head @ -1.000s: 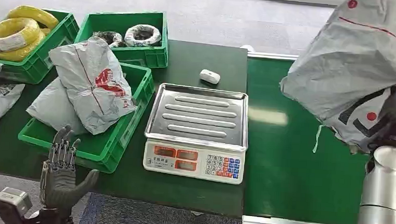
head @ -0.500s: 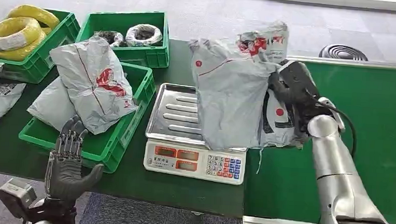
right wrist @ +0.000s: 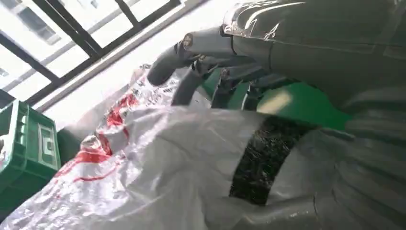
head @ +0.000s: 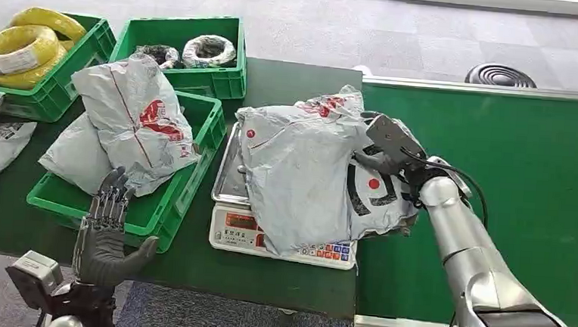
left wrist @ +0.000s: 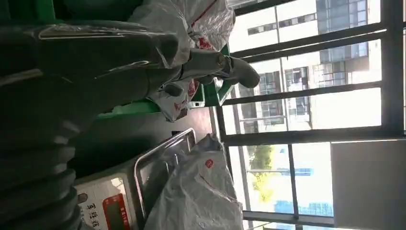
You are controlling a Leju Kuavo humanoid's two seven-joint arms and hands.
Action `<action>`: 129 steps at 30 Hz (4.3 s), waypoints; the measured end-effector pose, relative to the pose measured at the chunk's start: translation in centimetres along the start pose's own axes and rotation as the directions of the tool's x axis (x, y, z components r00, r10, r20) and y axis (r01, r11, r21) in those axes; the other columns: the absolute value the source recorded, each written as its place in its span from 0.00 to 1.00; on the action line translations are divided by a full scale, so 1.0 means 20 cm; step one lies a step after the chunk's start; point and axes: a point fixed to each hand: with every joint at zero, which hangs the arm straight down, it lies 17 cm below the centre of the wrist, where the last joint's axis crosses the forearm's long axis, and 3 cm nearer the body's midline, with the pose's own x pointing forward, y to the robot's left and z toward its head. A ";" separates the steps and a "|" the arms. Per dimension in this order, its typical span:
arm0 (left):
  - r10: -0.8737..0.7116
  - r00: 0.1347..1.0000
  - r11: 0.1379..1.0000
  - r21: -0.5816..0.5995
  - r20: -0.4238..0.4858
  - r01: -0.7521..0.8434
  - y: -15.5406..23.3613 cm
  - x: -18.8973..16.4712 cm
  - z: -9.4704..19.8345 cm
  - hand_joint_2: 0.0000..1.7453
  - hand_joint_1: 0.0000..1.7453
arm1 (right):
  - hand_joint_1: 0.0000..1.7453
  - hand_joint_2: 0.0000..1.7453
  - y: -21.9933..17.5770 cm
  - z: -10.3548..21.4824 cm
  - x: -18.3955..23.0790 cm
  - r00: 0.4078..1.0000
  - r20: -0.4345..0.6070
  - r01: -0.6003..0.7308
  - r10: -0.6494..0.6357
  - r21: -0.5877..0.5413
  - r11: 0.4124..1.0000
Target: Moved the parcel from conveyor to table for the left to box.
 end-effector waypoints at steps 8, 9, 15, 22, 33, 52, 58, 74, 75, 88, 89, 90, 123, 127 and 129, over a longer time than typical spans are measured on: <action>-0.063 0.998 0.997 -0.045 -0.018 0.062 -0.06 -0.03 -0.02 1.00 0.00 | 0.00 1.00 -0.14 0.02 0.02 0.998 0.046 0.039 -0.033 -0.130 0.991; -0.065 0.998 0.997 -0.049 -0.017 0.064 -0.07 -0.03 -0.03 1.00 0.00 | 0.00 1.00 -0.15 0.02 0.02 0.998 0.047 0.042 -0.036 -0.138 0.990; -0.095 0.995 0.990 -0.101 -0.006 0.094 -0.17 -0.03 -0.07 1.00 0.00 | 0.00 1.00 -0.17 0.07 0.00 0.997 0.064 0.060 -0.049 -0.177 0.982; -0.198 0.978 0.955 -0.215 0.058 0.206 -0.46 -0.03 -0.27 1.00 0.00 | 0.00 1.00 -0.12 0.41 0.00 0.975 0.202 0.168 -0.095 -0.383 0.908; -0.409 0.912 0.842 -0.378 0.018 0.385 -0.85 -0.38 -0.44 1.00 0.00 | 0.00 1.00 -0.08 1.11 0.06 0.938 0.317 0.317 -0.143 -0.609 0.727; -0.889 0.444 0.264 -0.669 0.111 0.695 -1.14 -1.01 -0.36 1.00 1.00 | 0.00 1.00 -0.05 1.30 0.31 0.894 0.419 0.407 -0.159 -0.610 0.680; -0.906 0.399 0.182 -0.720 0.141 0.669 -1.17 -1.08 -0.30 1.00 1.00 | 0.00 1.00 -0.03 1.28 0.35 0.890 0.427 0.412 -0.160 -0.606 0.681; -0.692 0.715 0.553 -0.710 -0.101 0.436 -1.18 -0.90 -0.47 1.00 1.00 | 0.00 1.00 -0.03 1.26 0.34 0.896 0.409 0.407 -0.172 -0.606 0.683; -0.674 0.731 0.579 -0.689 -0.105 0.436 -1.16 -0.87 -0.51 1.00 1.00 | 0.00 1.00 -0.03 1.26 0.34 0.897 0.407 0.405 -0.171 -0.607 0.683; -0.628 0.764 0.694 -0.340 0.145 0.635 -0.81 -0.14 -0.99 1.00 1.00 | 0.00 1.00 -0.04 1.36 0.23 0.919 0.358 0.372 -0.166 -0.645 0.667; -0.634 0.754 0.700 -0.287 0.172 0.654 -0.76 -0.06 -1.03 1.00 1.00 | 0.00 1.00 -0.03 1.37 0.22 0.921 0.351 0.368 -0.167 -0.650 0.665; -0.640 0.743 0.704 -0.239 0.195 0.669 -0.71 0.02 -1.07 1.00 1.00 | 0.00 1.00 -0.03 1.39 0.20 0.924 0.343 0.364 -0.168 -0.656 0.662; -0.895 0.238 0.368 -0.325 -0.377 0.871 1.20 -0.56 -0.56 1.00 0.00 | 0.00 1.00 -0.05 1.50 0.13 0.942 0.276 0.331 -0.190 -0.677 0.657; -0.859 0.371 0.435 -0.121 -0.353 0.892 1.18 -0.33 -0.60 1.00 0.00 | 0.00 1.00 -0.04 1.51 0.13 0.942 0.271 0.333 -0.198 -0.682 0.651; -0.843 0.438 0.472 -0.037 -0.312 0.881 1.14 -0.22 -0.63 1.00 0.00 | 0.00 1.00 -0.04 1.51 0.12 0.942 0.271 0.334 -0.199 -0.683 0.649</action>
